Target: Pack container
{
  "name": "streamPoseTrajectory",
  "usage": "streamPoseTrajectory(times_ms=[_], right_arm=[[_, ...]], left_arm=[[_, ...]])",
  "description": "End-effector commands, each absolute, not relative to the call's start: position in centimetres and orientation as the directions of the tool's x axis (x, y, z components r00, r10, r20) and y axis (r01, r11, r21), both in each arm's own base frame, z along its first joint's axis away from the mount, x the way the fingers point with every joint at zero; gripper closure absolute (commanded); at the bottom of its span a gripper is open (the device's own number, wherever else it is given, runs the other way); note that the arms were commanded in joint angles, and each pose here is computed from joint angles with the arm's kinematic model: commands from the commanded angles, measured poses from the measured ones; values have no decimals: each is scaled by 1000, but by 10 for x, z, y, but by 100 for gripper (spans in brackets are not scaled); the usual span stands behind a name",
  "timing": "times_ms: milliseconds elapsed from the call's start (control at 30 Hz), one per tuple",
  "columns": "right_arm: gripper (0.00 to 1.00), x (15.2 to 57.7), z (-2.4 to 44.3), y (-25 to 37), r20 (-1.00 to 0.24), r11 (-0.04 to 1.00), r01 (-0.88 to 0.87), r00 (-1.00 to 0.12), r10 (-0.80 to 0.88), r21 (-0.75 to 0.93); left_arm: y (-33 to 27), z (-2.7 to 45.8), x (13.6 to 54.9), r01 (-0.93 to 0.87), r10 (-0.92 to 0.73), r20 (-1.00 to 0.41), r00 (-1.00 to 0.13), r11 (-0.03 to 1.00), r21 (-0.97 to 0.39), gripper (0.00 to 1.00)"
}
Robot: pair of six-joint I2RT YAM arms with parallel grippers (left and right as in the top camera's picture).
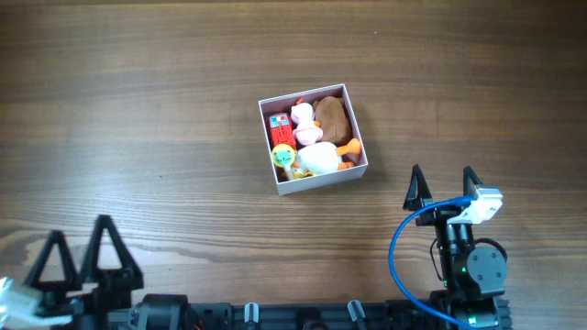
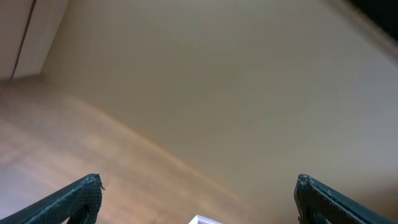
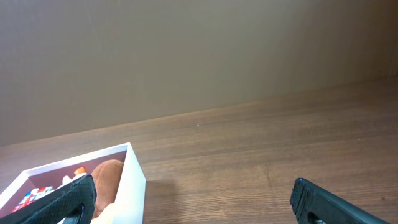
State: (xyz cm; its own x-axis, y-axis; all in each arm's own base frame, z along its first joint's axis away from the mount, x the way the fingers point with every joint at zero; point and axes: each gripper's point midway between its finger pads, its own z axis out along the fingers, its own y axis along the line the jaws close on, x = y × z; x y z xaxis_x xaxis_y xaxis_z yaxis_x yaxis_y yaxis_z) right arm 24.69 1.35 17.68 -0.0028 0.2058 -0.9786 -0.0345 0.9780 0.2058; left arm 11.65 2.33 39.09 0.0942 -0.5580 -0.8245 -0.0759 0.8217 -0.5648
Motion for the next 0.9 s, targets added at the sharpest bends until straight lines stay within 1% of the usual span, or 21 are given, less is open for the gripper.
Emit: streamPoseTrajectory(times_ms=[0, 200, 467, 667, 867], right_arm=[[1, 246, 179, 16, -981, 980, -52, 6, 193, 193], [1, 246, 179, 16, -981, 980, -52, 6, 194, 193], [0, 246, 179, 16, -981, 980, -52, 6, 194, 193], [0, 246, 179, 16, -981, 980, -52, 6, 194, 193], [0, 246, 179, 16, -981, 980, -52, 6, 194, 193]], left_arm=[[18, 353, 129, -87, -562, -827, 28, 822, -562, 0], [17, 304, 144, -133, -559, -829, -31, 824, -551, 0], [16, 274, 167, -142, -558, -829, -44, 825, -547, 0], [15, 254, 198, -116, -559, -829, -4, 823, -555, 0], [13, 241, 224, -54, -564, -821, 87, 821, -569, 0]])
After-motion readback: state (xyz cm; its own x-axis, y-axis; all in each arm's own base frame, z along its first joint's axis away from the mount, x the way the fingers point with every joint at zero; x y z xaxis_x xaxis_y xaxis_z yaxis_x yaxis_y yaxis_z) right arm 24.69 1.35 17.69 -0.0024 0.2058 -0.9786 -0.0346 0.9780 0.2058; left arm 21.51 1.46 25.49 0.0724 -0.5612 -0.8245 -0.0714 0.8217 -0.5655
